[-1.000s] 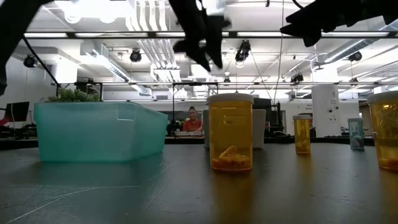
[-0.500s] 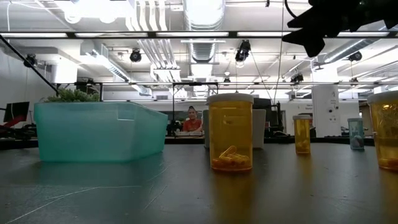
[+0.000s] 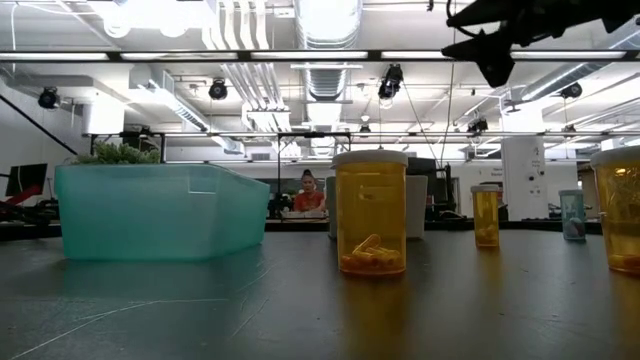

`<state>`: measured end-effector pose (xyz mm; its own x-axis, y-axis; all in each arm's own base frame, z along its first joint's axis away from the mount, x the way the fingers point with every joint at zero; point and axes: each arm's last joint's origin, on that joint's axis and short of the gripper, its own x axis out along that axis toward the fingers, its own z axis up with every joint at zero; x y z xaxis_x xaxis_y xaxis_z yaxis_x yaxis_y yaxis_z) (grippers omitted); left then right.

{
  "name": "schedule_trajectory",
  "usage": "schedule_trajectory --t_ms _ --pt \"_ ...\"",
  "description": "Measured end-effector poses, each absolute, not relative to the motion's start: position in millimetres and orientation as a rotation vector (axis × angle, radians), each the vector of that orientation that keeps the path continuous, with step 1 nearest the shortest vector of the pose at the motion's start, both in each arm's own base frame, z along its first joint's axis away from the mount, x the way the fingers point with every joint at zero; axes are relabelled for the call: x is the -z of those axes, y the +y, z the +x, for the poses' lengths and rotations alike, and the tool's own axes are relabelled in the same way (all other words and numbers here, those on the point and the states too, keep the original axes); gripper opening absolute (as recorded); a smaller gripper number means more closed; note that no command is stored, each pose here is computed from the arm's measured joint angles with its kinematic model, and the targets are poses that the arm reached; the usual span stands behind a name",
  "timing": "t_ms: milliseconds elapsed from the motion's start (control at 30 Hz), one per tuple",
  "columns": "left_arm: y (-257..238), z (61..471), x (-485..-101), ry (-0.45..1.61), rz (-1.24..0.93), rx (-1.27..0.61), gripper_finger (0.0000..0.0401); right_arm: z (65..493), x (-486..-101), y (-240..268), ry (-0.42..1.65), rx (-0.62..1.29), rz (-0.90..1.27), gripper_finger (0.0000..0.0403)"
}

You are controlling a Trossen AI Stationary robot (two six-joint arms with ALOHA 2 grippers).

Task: Pick and place medicine bottles into bin by pill shape (circle, oval)
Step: Put the top right blue pill bottle into the white bin

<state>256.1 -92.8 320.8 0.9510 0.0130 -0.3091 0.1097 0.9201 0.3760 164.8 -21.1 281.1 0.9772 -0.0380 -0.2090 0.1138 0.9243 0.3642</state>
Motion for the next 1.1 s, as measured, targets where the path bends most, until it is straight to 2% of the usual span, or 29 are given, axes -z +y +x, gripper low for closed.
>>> schedule_trajectory --t_ms 333,600,900,1100 --pt "-74.7 219.4 -299.3 0.146 0.357 0.016 0.0215 180.3 -299.9 -14.7 0.320 0.049 0.536 0.0203" --pt "-69.7 207.2 -305.8 -0.017 0.287 -0.012 0.0215 188.4 -323.4 -15.6 0.487 0.095 0.543 0.0203" --pt "-69.0 206.4 -308.3 -0.110 0.269 -0.033 0.0215 219.6 -330.8 -21.5 0.554 0.161 0.385 0.0198" --pt "-63.1 200.7 -312.3 -0.100 0.355 -0.145 0.0215 252.3 -331.2 -29.6 0.595 0.226 0.297 0.0161"
